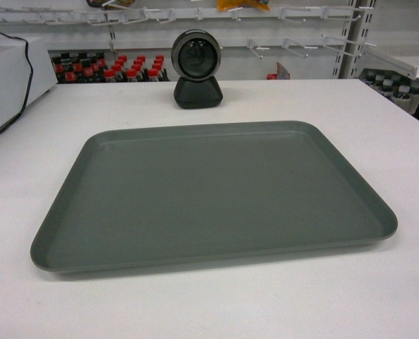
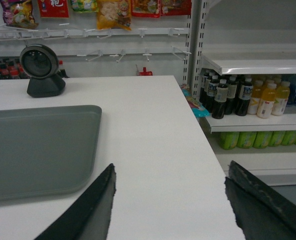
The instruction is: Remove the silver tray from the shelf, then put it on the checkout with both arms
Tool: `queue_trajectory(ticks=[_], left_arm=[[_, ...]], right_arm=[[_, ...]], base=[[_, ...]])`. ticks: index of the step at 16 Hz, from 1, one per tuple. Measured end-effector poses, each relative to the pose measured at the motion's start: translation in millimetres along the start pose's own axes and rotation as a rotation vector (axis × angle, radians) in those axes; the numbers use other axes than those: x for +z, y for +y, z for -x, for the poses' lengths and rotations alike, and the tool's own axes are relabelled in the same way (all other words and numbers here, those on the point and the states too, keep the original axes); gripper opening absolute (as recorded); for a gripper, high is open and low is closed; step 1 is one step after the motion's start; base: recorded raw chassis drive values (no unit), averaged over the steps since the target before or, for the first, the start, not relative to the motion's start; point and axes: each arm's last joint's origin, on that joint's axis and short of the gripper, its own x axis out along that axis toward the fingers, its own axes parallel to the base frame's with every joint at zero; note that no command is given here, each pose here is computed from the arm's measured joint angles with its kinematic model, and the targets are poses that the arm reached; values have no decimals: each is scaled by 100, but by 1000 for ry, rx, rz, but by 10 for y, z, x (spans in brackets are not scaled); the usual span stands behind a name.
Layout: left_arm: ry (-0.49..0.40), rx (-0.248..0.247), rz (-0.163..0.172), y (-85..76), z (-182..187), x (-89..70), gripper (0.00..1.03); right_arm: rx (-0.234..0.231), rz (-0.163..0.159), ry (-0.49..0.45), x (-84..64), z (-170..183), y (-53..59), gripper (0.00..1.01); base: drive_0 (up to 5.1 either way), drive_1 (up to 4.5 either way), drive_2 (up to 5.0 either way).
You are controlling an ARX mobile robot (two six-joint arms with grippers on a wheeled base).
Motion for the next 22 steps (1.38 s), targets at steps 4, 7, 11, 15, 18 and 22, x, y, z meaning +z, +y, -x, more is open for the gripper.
queue_trajectory(ticks=[4, 7, 11, 15, 18, 22], left_arm=[[-1, 0, -1, 0, 0, 1, 98], [5, 0, -1, 0, 0, -5, 98], [-2, 0, -1, 0, 0, 2, 98], [4, 1, -1, 0, 0, -4, 98], [0, 0, -1, 0, 0, 0, 98], [0, 0, -1, 0, 0, 0, 98]], right_arm=[[0, 0, 0, 0, 0, 0, 98], [0, 0, 6, -5, -1, 0, 98], [0, 0, -2, 2, 0, 0, 98], [0, 0, 4, -4, 0, 0, 98], [0, 0, 0, 0, 0, 0, 98], [0, 0, 2, -2, 0, 0, 98]], base=[[1, -208, 210], [3, -415, 421], [3, -415, 421], [2, -416, 421], [2, -416, 421], [15, -402, 431]])
